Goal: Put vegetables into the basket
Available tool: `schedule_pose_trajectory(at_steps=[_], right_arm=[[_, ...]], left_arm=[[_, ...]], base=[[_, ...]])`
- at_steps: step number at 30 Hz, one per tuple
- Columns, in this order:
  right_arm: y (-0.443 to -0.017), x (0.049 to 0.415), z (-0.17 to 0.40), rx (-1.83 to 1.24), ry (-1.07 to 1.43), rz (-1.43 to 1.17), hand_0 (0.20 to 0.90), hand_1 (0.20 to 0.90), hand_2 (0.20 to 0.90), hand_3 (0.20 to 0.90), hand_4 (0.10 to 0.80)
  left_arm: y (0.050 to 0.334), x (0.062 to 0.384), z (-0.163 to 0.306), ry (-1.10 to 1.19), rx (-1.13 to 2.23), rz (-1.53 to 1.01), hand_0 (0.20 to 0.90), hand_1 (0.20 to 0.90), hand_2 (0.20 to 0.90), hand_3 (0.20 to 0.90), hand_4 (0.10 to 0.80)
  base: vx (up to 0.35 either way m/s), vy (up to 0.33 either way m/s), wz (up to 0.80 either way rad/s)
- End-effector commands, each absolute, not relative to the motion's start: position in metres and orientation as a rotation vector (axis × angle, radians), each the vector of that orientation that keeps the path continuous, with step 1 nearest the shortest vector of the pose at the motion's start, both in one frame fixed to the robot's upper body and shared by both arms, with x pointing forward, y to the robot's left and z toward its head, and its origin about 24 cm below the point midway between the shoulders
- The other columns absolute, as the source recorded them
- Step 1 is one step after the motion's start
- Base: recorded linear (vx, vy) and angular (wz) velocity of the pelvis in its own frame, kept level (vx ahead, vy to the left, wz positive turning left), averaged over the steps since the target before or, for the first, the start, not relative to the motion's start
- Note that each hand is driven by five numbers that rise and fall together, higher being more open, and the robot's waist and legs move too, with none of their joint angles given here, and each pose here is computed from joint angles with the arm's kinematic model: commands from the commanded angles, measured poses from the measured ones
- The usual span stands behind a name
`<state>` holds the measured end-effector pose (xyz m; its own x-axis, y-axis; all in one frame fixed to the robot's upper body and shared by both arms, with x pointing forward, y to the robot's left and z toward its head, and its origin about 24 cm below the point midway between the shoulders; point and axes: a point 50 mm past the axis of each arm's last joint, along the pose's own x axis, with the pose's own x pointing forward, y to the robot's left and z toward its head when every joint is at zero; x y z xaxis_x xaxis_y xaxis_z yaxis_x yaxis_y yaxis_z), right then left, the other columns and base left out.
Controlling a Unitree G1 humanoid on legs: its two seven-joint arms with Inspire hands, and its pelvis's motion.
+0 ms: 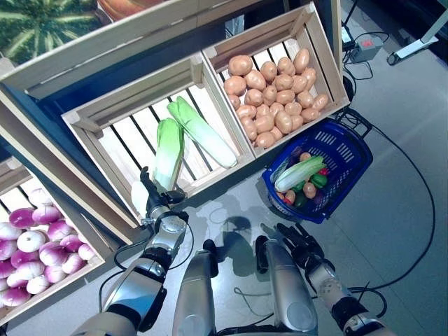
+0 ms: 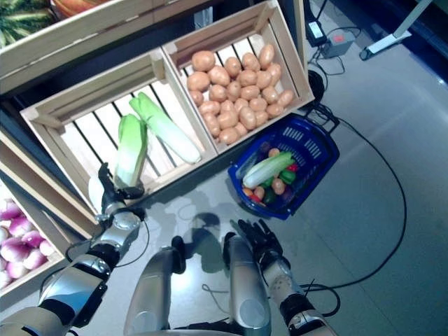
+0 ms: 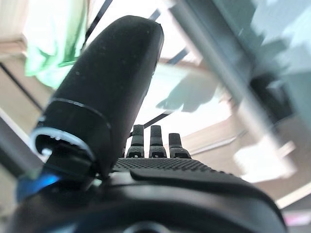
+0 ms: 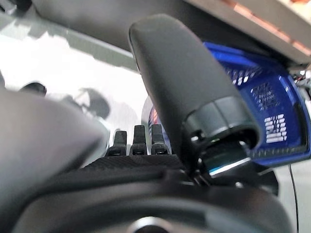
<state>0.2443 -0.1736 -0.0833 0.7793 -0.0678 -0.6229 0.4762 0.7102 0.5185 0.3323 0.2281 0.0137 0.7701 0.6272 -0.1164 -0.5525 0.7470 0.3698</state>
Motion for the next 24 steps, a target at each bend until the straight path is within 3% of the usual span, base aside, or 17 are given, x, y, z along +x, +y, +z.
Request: schedule_pose_trajectory(at_steps=[1, 13, 14, 15, 16, 17, 24], right_arm=[[-0.188, 0.248, -0.070, 0.777, 0.506, -0.367, 0.900, 0.900, 0.900, 0.900, 0.800], [-0.203, 0.256, -0.055, 0.805, 0.403, -0.339, 0.900, 0.900, 0.900, 0.900, 0.800], [-0.203, 0.258, -0.054, 0.806, 0.395, -0.336, 0.900, 0.900, 0.900, 0.900, 0.800], [-0.203, 0.260, -0.052, 0.808, 0.389, -0.332, 0.900, 0.900, 0.900, 0.900, 0.800], [-0.204, 0.261, -0.050, 0.809, 0.381, -0.328, 0.900, 0.900, 0.900, 0.900, 0.800], [-0.204, 0.265, -0.046, 0.813, 0.360, -0.322, 0.900, 0.900, 0.900, 0.900, 0.800], [-0.203, 0.269, -0.038, 0.825, 0.334, -0.318, 0.900, 0.900, 0.900, 0.900, 0.800]], left_arm=[[0.258, 0.353, 0.059, 0.106, 0.250, 0.654, 0.900, 0.900, 0.900, 0.900, 0.800], [0.292, 0.358, 0.072, 0.242, 0.073, 0.705, 0.900, 0.900, 0.900, 0.900, 0.800], [0.293, 0.358, 0.072, 0.253, 0.066, 0.699, 0.768, 0.768, 0.768, 0.768, 0.712], [0.293, 0.359, 0.073, 0.259, 0.066, 0.702, 0.709, 0.709, 0.709, 0.709, 0.673], [0.295, 0.358, 0.074, 0.260, 0.073, 0.710, 0.549, 0.549, 0.549, 0.549, 0.566], [0.299, 0.358, 0.075, 0.267, 0.084, 0.728, 0.300, 0.300, 0.300, 0.300, 0.400], [0.302, 0.357, 0.078, 0.262, 0.131, 0.730, 0.300, 0.300, 0.300, 0.300, 0.400]], base=[[-0.073, 0.001, 0.01], [-0.032, 0.035, -0.03], [-0.032, 0.037, -0.02], [0.000, 0.000, 0.00], [-0.011, 0.031, -0.01], [-0.011, 0.031, -0.02], [0.003, 0.009, 0.02]])
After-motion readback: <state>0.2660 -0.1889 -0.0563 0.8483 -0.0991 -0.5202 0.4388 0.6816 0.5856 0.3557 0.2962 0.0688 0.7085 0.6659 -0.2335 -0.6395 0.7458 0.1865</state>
